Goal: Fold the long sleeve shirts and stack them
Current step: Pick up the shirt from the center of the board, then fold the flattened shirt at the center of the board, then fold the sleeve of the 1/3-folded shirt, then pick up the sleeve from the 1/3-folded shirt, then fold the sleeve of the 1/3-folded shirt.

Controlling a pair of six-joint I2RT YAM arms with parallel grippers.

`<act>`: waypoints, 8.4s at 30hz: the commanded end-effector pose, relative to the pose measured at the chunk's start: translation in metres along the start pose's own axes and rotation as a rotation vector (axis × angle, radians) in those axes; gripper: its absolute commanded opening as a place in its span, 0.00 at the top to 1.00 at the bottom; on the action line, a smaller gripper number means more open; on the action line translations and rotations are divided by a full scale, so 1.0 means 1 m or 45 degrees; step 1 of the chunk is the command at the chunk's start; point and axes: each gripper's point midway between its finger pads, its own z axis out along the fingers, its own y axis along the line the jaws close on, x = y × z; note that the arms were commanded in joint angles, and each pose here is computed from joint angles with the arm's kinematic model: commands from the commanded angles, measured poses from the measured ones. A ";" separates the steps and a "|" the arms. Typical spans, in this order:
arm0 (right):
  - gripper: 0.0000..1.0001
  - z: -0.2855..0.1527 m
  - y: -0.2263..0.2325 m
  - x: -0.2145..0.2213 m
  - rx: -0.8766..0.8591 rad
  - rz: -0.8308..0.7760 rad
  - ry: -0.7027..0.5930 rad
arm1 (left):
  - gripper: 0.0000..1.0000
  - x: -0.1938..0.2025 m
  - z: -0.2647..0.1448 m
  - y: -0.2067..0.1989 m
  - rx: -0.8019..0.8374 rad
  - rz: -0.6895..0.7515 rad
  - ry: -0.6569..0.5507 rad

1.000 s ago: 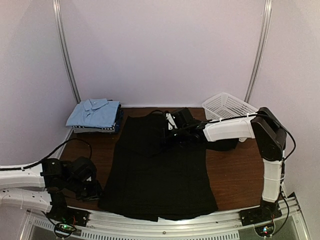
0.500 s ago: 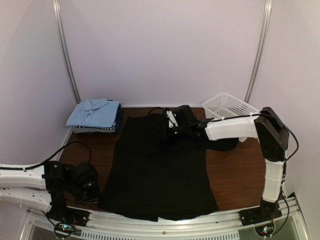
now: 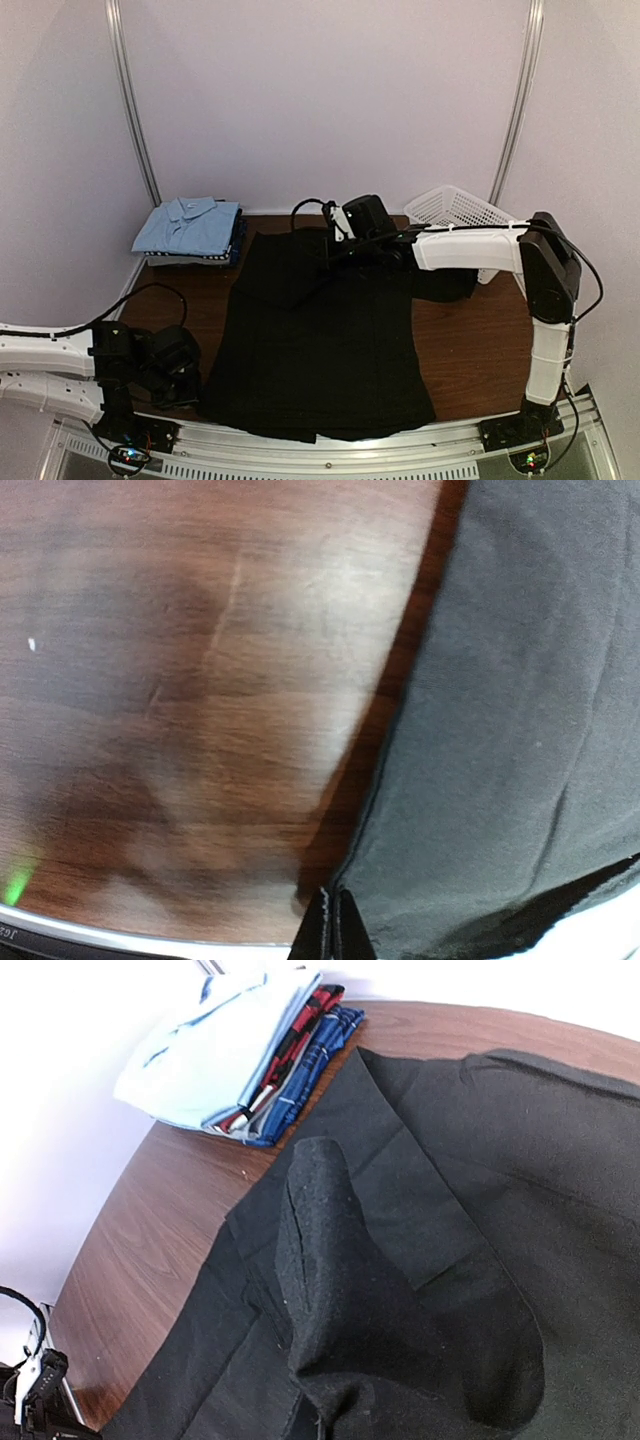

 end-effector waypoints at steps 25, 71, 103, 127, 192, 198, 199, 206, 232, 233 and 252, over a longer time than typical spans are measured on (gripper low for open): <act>1.00 -0.121 -0.066 -0.156 0.265 -0.084 -0.375 | 1.00 -0.003 -0.039 -0.217 0.552 0.804 0.139; 1.00 -0.111 -0.066 -0.065 0.249 -0.042 -0.182 | 1.00 0.027 -0.036 -0.173 0.556 0.814 0.301; 1.00 -0.187 -0.081 -0.074 0.479 -0.065 -0.311 | 1.00 0.043 -0.013 -0.181 0.625 0.956 0.409; 1.00 -0.196 -0.063 -0.063 0.358 -0.174 -0.256 | 0.59 0.032 -0.013 -0.201 0.649 0.982 0.346; 0.53 -0.039 0.033 0.051 -0.122 -0.071 0.168 | 0.44 -0.109 -0.030 -0.222 0.693 0.688 -0.338; 0.52 -0.050 0.019 0.056 -0.043 -0.032 0.144 | 0.44 -0.105 0.000 -0.216 0.442 0.676 -0.298; 0.52 -0.052 0.016 0.056 -0.021 -0.030 0.134 | 0.45 -0.106 0.004 -0.213 0.405 0.664 -0.299; 0.52 -0.074 -0.013 0.059 0.123 0.010 0.065 | 0.87 -0.108 -0.004 -0.227 0.432 0.682 -0.297; 0.43 -0.104 -0.063 0.061 0.189 0.300 -0.207 | 1.00 -0.158 -0.263 -0.362 1.639 0.622 -0.527; 0.41 -0.102 -0.062 0.061 0.186 0.298 -0.212 | 1.00 -0.160 -0.264 -0.362 1.640 0.621 -0.532; 0.31 -0.055 -0.020 0.040 0.202 -0.030 -0.531 | 1.00 -0.182 -0.264 -0.367 1.668 0.609 -0.539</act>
